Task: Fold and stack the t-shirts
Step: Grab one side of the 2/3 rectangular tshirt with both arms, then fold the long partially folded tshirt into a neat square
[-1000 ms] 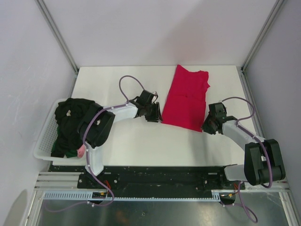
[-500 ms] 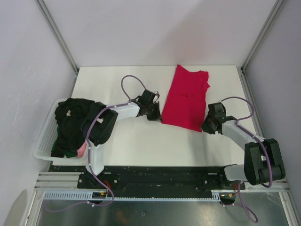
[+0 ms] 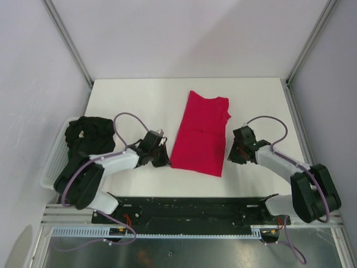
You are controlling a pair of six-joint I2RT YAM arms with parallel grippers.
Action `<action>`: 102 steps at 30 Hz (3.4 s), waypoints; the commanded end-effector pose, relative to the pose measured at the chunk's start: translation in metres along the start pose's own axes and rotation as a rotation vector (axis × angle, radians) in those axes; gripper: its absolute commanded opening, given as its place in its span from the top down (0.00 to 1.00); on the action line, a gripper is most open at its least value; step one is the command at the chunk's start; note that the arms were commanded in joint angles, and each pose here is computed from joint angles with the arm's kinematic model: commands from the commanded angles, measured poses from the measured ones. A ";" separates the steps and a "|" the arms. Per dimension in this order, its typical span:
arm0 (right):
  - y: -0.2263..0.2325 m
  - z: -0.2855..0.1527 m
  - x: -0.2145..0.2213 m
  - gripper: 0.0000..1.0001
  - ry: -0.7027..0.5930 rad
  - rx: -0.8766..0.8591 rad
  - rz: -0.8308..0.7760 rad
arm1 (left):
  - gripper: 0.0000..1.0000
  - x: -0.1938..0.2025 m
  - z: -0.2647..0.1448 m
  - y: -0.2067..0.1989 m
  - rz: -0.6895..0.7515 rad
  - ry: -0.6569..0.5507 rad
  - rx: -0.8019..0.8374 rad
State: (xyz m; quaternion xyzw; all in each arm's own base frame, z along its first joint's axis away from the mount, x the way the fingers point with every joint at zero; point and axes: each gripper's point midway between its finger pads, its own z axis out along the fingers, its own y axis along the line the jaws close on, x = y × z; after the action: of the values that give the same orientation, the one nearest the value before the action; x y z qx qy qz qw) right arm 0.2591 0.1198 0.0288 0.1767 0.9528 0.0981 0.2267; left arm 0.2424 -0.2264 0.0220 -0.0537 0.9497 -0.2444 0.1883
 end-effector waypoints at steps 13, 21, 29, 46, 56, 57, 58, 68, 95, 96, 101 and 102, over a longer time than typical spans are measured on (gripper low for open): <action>-0.007 -0.041 0.101 0.67 0.058 -0.087 0.001 | 1.00 0.058 -0.014 -0.011 0.071 0.019 0.016; 0.002 -0.043 0.090 0.67 -0.013 -0.110 0.017 | 1.00 0.059 -0.017 -0.008 0.076 0.010 0.016; 0.006 -0.044 0.076 0.65 -0.072 -0.119 0.028 | 1.00 0.062 -0.016 -0.004 0.076 0.014 0.005; 0.006 -0.029 0.085 0.71 -0.031 -0.077 -0.003 | 0.99 0.064 -0.014 -0.002 0.088 0.024 0.000; 0.007 -0.048 0.084 1.00 -0.024 -0.100 -0.025 | 0.99 0.067 -0.020 -0.012 0.121 0.046 0.052; 0.005 -0.051 0.085 1.00 -0.022 -0.104 -0.025 | 0.99 0.069 -0.022 -0.014 0.127 0.051 0.064; 0.003 -0.055 0.087 1.00 -0.018 -0.105 -0.026 | 0.99 0.072 -0.025 -0.017 0.133 0.055 0.076; -0.006 -0.093 0.096 1.00 -0.028 -0.170 -0.035 | 0.99 0.094 -0.055 -0.040 0.184 0.061 0.151; 0.142 -0.013 -0.241 1.00 -0.409 -0.354 0.030 | 1.00 -0.250 0.006 -0.116 0.122 -0.335 0.105; 0.146 0.004 -0.249 1.00 -0.397 -0.355 0.034 | 1.00 -0.261 0.021 -0.110 0.111 -0.336 0.092; 0.154 0.107 -0.249 1.00 -0.231 -0.308 0.054 | 1.00 -0.288 0.094 -0.080 0.035 -0.282 0.082; 0.155 0.120 -0.246 1.00 -0.207 -0.302 0.057 | 1.00 -0.289 0.103 -0.075 0.026 -0.273 0.080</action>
State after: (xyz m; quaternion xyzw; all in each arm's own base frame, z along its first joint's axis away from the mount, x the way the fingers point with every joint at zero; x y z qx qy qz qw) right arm 0.5424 0.1603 0.0990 0.1909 0.8827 0.2059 0.3768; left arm 0.5272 -0.2799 0.0980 -0.0641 0.9028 -0.2576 0.3383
